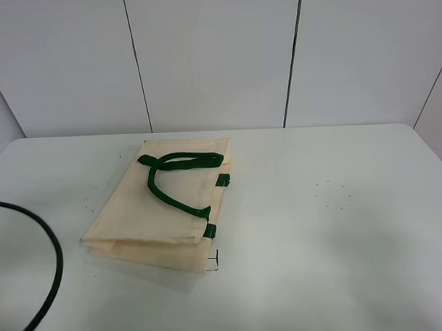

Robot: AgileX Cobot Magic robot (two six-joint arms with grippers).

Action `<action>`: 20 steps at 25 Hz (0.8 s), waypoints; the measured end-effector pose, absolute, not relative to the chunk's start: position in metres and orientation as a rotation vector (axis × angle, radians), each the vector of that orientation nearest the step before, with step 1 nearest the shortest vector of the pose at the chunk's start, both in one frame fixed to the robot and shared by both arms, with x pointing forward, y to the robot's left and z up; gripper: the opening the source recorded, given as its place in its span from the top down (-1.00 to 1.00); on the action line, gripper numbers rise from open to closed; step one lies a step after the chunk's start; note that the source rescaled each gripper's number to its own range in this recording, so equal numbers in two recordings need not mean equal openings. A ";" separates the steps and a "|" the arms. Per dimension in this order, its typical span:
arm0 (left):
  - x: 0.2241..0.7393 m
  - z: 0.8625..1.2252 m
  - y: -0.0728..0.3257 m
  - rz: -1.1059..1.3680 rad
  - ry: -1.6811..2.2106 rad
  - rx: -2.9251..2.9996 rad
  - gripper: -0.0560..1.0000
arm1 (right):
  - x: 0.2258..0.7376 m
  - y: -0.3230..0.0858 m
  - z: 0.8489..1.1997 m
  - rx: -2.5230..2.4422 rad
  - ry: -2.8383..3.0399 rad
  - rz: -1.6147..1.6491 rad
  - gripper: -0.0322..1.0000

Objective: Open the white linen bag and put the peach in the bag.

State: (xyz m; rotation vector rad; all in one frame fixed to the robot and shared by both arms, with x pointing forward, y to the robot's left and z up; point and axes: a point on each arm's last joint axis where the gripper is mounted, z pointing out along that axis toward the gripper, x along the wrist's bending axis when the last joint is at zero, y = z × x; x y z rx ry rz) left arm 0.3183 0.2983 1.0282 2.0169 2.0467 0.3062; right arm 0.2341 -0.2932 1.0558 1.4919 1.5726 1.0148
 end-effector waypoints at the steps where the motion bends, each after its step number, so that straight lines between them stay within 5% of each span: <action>1: 0.310 1.028 0.298 0.338 2.020 1.992 -0.97 | 0.234 -0.293 1.056 1.492 1.573 1.015 -1.00; 20: 0.228 1.040 0.299 0.807 1.632 1.628 -0.97 | 0.234 -0.293 1.056 1.492 1.573 1.016 -1.00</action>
